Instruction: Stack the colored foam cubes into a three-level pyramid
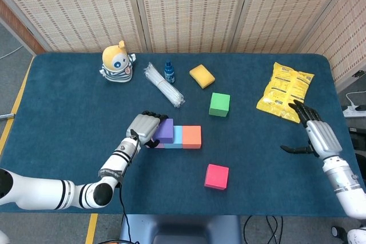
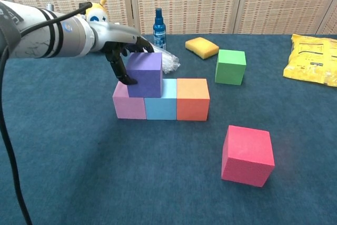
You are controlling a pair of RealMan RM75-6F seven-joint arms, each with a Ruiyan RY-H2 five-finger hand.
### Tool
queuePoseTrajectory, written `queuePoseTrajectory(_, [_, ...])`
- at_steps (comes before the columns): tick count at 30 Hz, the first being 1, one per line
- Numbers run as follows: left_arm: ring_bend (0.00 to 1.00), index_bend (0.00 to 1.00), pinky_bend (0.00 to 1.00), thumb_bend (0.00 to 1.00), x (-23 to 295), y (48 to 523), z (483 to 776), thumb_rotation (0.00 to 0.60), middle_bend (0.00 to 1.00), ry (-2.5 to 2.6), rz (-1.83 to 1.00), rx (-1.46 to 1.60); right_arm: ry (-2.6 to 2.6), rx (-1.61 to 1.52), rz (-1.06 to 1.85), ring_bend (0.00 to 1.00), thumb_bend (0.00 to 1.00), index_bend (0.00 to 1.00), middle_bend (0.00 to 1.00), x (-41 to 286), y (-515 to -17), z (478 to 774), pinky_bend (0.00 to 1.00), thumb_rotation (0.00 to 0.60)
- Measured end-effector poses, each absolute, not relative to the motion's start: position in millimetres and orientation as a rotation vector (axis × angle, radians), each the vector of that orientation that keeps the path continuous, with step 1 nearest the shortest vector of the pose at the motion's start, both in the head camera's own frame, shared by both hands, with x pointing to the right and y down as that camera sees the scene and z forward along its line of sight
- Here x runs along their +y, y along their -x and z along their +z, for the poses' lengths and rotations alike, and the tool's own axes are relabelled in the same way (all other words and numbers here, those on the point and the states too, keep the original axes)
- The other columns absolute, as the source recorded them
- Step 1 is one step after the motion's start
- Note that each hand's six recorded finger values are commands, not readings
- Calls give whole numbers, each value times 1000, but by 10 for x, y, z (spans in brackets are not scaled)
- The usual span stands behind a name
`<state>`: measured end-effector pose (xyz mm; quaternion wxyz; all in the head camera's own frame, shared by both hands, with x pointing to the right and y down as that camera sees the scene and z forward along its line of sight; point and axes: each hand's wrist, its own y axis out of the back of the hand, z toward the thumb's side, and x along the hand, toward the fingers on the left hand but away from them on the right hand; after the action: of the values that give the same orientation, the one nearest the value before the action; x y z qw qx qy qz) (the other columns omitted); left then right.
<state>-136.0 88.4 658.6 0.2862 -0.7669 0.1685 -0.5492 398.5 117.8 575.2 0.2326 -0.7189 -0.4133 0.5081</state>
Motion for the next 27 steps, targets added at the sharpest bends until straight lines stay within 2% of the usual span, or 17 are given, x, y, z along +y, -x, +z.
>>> queuePoseTrajectory(3, [126,125,138,341,890,1358,6584,600,167,2052,-1467,451,1976,-1135,1396,36,172,0,78,1177,-3981,5755,148,600])
queuePoseTrajectory(8, [52,21,135,343,912,1360,6579,600,74,2059,-1466,444,1976,-1135,1395,36,171,0,78,1174,-3977,5754,148,600])
queuePoseTrajectory(13, [0,0,134,347,919,1366,6569,600,1,2060,-1463,441,1977,-1134,1395,35,171,0,78,1173,-3974,5757,148,600])
queuePoseTrajectory(19, [0,0,127,348,943,1429,6431,600,0,2078,-1431,479,1980,-1133,1403,35,171,0,78,1132,-3976,5792,181,600])
queuePoseTrajectory(27, [0,0,109,348,904,1855,6243,600,0,2016,-1393,622,2003,-1083,1436,58,171,21,117,936,-3863,5984,227,600])
